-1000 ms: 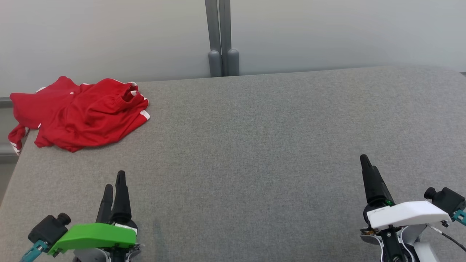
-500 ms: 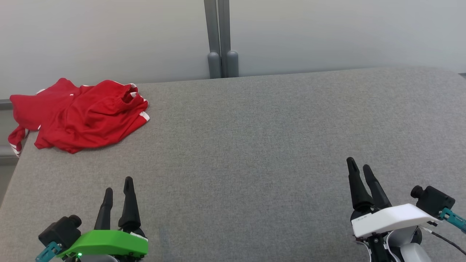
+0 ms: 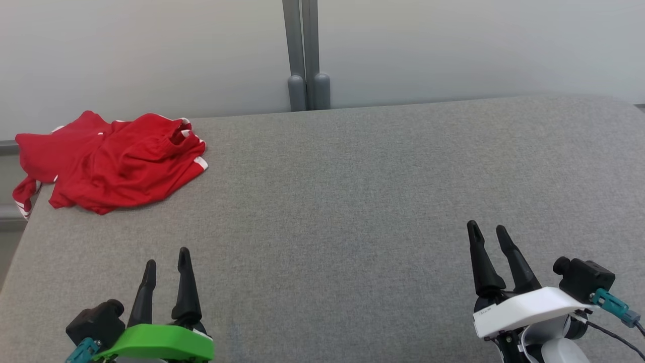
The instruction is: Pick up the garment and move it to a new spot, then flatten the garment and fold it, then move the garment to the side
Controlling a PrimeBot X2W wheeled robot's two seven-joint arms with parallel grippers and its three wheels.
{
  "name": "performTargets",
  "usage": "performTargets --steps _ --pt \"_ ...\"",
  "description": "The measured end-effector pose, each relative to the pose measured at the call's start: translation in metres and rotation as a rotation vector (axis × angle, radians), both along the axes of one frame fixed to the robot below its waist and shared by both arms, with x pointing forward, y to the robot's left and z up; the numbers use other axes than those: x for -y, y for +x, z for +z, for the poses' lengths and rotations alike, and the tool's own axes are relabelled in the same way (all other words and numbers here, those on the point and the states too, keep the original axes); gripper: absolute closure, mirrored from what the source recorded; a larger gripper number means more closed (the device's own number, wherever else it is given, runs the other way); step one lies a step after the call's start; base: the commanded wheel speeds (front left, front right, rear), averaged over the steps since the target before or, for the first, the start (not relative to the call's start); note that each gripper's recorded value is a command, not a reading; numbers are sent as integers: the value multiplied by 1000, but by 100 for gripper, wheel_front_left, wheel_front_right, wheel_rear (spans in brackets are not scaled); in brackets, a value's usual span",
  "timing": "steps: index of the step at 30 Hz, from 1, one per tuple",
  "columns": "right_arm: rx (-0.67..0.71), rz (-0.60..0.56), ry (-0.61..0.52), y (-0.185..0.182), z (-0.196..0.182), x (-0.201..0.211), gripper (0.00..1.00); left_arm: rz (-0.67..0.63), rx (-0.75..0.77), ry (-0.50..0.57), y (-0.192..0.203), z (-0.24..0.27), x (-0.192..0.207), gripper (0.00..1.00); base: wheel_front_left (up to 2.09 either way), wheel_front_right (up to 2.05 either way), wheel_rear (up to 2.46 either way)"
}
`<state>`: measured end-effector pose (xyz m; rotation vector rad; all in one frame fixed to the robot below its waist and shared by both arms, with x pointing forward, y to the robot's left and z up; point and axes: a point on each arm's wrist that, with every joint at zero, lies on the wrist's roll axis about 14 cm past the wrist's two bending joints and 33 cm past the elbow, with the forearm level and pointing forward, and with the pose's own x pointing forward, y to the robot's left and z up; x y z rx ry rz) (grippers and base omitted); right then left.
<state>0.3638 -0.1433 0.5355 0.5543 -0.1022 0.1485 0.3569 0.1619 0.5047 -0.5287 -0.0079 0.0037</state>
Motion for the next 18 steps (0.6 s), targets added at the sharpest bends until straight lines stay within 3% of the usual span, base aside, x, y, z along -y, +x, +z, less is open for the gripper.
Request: performTargets --steps 18 --pt "58 14 -174 -7 5 -10 0 -14 19 168 -8 -3 4 0 0 0 0"
